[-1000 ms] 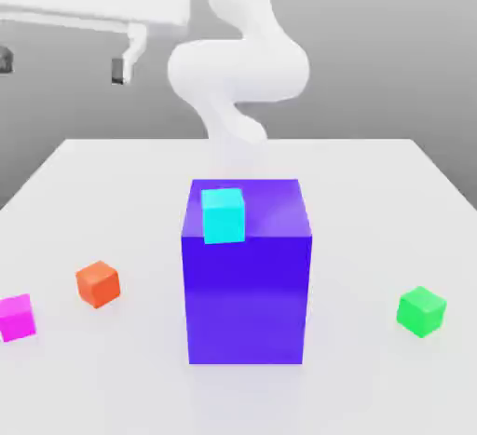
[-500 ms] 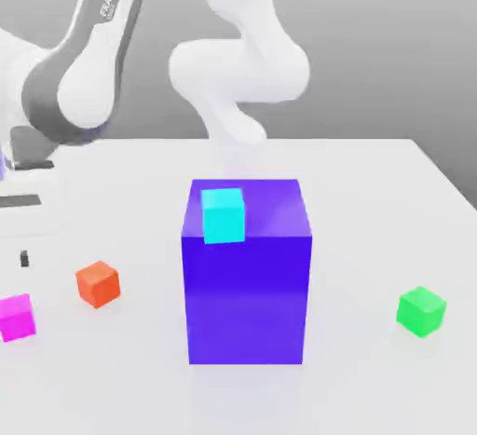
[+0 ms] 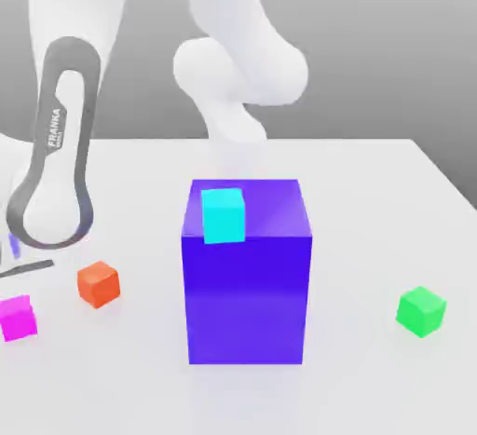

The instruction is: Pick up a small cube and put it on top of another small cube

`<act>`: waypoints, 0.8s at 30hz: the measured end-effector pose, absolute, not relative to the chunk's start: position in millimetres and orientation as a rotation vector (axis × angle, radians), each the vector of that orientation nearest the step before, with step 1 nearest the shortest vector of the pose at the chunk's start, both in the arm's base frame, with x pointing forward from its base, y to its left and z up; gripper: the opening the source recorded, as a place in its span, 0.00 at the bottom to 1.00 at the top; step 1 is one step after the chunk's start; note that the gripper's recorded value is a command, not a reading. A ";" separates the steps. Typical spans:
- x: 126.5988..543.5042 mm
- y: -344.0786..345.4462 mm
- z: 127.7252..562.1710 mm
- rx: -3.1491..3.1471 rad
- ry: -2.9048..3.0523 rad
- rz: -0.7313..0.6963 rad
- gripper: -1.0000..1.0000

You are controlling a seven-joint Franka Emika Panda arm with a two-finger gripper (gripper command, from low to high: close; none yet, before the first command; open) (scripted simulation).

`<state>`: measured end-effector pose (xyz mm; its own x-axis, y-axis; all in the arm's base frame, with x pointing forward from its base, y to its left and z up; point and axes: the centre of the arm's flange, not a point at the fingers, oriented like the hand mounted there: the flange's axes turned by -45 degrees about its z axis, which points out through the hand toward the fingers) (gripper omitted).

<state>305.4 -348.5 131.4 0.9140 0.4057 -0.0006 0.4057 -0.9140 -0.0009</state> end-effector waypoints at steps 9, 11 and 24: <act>373.6 -314.0 216.5 -3.074 -0.848 -0.093 0.00; 410.1 -283.3 229.7 -3.056 -0.960 -0.146 0.00; 481.3 43.7 261.0 -2.700 -1.581 -0.228 0.00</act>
